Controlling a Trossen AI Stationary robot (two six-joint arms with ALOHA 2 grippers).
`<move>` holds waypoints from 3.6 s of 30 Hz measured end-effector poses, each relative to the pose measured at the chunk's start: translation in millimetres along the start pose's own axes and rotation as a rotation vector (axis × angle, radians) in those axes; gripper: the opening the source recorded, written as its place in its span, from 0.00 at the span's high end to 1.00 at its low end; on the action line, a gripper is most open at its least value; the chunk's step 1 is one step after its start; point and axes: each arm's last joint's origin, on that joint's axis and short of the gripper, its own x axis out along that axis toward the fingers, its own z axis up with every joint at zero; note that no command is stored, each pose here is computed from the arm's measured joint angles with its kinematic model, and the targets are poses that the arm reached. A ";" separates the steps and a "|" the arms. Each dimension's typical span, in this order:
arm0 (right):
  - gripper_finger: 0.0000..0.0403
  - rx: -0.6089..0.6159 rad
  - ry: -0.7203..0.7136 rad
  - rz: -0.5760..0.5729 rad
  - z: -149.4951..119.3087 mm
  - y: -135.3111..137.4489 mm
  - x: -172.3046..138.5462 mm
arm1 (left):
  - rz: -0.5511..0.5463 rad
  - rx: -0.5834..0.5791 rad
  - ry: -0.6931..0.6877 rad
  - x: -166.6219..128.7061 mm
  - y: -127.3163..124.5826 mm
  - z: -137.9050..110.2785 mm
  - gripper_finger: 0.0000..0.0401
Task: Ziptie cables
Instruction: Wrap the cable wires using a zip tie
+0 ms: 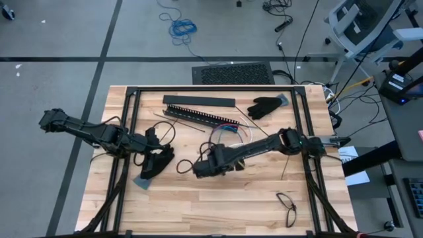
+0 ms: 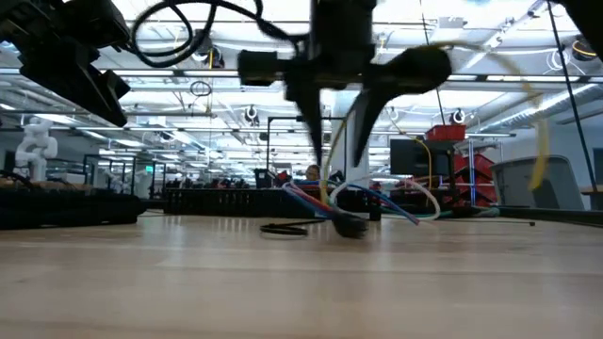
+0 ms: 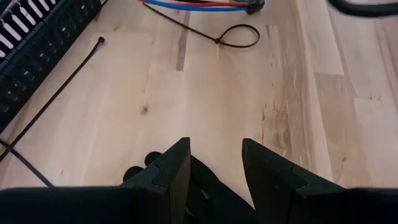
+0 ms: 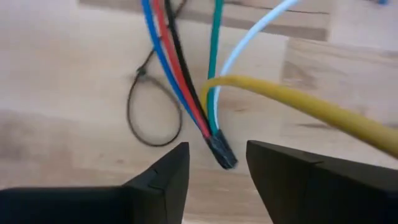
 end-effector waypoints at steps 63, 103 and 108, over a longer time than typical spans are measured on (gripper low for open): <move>0.55 -0.476 0.152 0.119 26.9 -101.0 -128.5 | -0.011 -0.003 0.007 0.1 -0.3 -0.5 0.65; 0.58 -0.295 -0.494 0.314 25.1 -257.2 -144.5 | 0.103 -0.744 -0.119 123.3 -19.6 53.7 0.65; 0.58 -0.326 -0.515 0.332 33.2 -272.4 -145.1 | 0.096 -0.804 -0.110 152.0 -23.4 81.2 0.65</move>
